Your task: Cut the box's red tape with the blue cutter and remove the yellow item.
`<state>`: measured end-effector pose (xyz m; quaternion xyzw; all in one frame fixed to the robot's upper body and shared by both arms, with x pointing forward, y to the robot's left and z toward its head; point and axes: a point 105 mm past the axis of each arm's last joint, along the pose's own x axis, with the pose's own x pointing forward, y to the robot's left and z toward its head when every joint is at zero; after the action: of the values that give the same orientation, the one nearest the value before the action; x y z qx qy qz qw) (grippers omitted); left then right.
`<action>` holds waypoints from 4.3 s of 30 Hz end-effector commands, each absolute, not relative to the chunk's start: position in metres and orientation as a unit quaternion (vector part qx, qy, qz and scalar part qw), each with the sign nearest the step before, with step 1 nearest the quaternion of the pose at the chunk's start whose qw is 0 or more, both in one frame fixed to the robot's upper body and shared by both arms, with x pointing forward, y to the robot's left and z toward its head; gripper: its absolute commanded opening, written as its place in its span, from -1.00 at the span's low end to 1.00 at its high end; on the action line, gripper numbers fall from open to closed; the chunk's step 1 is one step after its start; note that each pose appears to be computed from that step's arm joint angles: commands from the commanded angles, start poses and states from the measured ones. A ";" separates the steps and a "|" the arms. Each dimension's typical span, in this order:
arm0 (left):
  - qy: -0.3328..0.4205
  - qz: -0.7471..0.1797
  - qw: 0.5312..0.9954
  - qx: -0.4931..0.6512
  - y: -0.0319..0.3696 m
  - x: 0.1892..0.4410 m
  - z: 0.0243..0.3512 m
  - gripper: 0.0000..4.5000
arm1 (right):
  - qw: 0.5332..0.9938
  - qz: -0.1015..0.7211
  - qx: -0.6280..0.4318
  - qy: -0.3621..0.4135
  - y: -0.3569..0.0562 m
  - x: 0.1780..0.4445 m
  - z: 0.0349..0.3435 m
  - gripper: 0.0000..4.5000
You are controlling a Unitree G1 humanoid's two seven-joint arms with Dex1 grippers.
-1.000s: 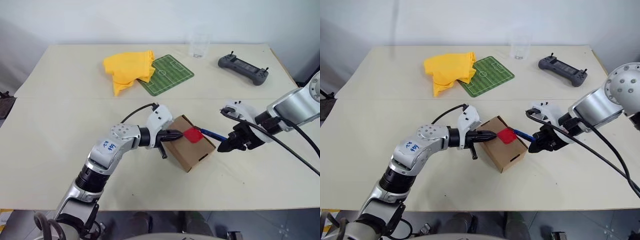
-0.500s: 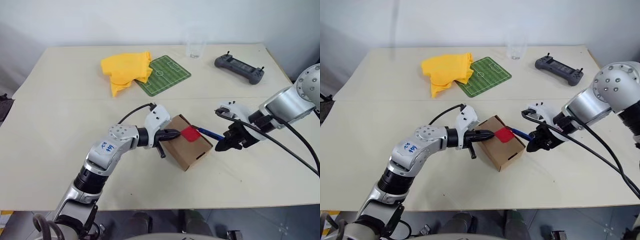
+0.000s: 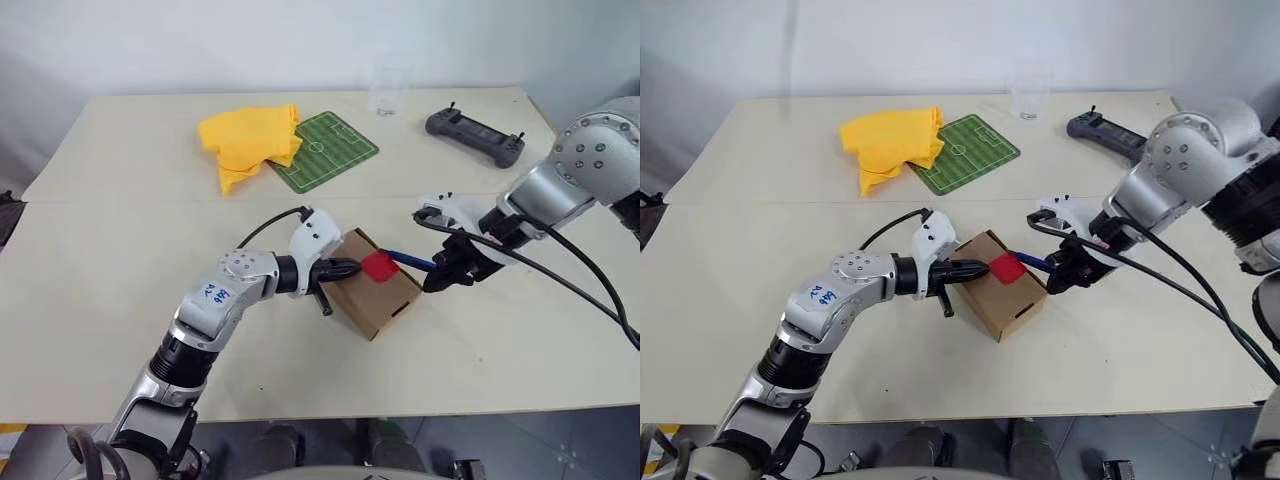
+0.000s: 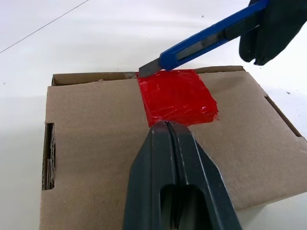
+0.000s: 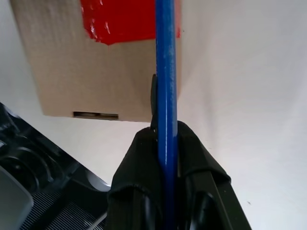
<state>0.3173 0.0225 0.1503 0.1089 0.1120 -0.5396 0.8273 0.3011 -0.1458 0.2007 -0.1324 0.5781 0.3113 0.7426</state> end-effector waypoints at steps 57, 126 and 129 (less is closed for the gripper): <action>0.093 -0.559 0.821 0.075 0.032 0.319 0.152 -1.00 | 0.850 0.338 -0.071 0.398 -0.200 0.286 0.264 -0.96; 0.189 -0.563 0.791 0.144 0.137 0.275 0.119 -1.00 | 0.857 0.455 -0.132 0.202 -0.158 0.268 0.147 -0.82; 0.139 -0.609 0.770 0.133 0.147 0.273 0.154 -1.00 | 0.866 0.435 -0.071 0.237 -0.168 0.262 0.169 -0.42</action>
<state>0.2761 0.1495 0.1264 0.1297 0.1921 -0.5751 0.7846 0.2695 -0.1695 0.1513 -0.0832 0.2388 0.4320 0.8657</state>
